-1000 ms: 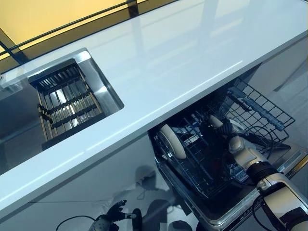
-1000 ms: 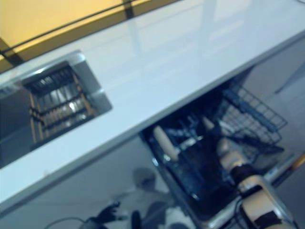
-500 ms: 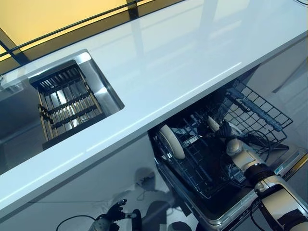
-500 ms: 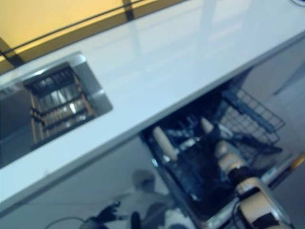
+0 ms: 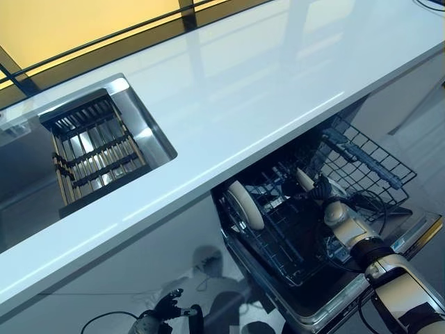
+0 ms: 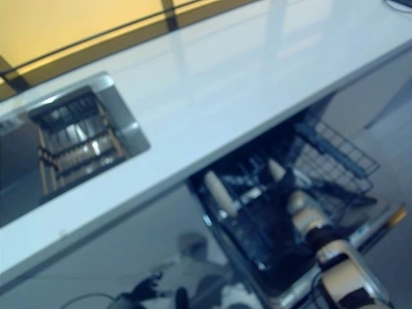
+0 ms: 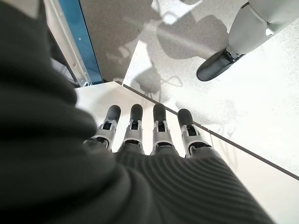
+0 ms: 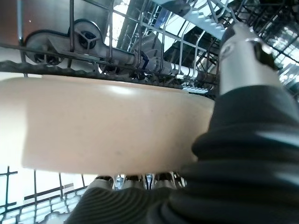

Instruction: Take plates into dishwasher

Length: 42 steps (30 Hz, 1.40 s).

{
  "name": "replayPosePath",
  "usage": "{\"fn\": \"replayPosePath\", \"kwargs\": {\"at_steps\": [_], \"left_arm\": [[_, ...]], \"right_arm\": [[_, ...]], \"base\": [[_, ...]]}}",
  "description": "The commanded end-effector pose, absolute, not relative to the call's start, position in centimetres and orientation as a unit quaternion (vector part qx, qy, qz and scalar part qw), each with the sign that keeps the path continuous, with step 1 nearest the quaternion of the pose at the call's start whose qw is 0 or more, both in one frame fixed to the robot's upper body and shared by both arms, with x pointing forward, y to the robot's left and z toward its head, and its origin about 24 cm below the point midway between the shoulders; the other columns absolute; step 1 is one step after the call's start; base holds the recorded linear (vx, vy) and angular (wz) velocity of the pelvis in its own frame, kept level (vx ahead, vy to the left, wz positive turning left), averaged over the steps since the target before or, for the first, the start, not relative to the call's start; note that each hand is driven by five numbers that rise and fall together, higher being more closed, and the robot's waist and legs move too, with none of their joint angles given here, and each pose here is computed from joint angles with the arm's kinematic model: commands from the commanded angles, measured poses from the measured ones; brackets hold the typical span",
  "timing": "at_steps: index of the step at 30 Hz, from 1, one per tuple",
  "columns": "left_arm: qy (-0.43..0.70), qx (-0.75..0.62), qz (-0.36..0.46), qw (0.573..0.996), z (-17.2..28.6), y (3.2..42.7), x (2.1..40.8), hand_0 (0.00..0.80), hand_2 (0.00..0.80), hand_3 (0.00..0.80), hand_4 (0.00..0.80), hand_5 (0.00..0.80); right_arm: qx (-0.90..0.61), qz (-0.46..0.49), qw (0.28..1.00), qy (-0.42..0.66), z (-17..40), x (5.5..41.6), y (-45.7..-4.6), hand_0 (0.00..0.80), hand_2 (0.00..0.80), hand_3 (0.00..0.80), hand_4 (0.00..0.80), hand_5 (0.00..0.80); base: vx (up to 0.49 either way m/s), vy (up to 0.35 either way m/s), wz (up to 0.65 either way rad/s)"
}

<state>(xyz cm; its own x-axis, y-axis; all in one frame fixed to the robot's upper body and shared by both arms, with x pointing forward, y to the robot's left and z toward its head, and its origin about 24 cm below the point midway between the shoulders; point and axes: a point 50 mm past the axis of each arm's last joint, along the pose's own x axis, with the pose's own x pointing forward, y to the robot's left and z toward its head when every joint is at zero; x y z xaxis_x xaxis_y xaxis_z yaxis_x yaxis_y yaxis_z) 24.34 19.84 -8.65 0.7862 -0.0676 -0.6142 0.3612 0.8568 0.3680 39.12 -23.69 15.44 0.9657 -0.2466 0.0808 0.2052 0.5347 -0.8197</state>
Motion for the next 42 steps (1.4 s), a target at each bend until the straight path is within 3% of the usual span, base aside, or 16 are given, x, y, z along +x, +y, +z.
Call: {"fn": "replayPosePath", "kwargs": {"at_steps": [1,18,29,42], "left_arm": [[0.29,0.257,-0.12,0.914,-7.8,19.8,25.6,0.0,0.0,0.0,0.0,0.0],[0.324,0.252,-0.051,0.91,-8.9,23.3,23.0,0.0,0.0,0.0,0.0,0.0],[0.358,0.237,-0.012,0.903,-10.7,24.8,19.5,0.0,0.0,0.0,0.0,0.0],[0.382,0.234,-0.012,0.894,-11.5,25.2,18.1,0.0,0.0,0.0,0.0,0.0]], "right_arm": [[-0.431,-0.073,0.899,0.014,13.6,38.8,-20.3,0.0,0.0,0.0,0.0,0.0],[-0.395,-0.115,0.903,-0.124,16.2,32.7,-23.3,0.0,0.0,0.0,0.0,0.0],[-0.313,-0.237,0.888,-0.241,19.0,25.4,-29.0,0.0,0.0,0.0,0.0,0.0],[-0.093,-0.263,0.943,-0.181,14.3,23.1,-32.6,0.0,0.0,0.0,0.0,0.0]], "base": [[0.0,0.0,0.0],[0.008,-0.018,-0.02],[0.0,-0.011,-0.19],[-0.011,-0.025,-0.22]]}}
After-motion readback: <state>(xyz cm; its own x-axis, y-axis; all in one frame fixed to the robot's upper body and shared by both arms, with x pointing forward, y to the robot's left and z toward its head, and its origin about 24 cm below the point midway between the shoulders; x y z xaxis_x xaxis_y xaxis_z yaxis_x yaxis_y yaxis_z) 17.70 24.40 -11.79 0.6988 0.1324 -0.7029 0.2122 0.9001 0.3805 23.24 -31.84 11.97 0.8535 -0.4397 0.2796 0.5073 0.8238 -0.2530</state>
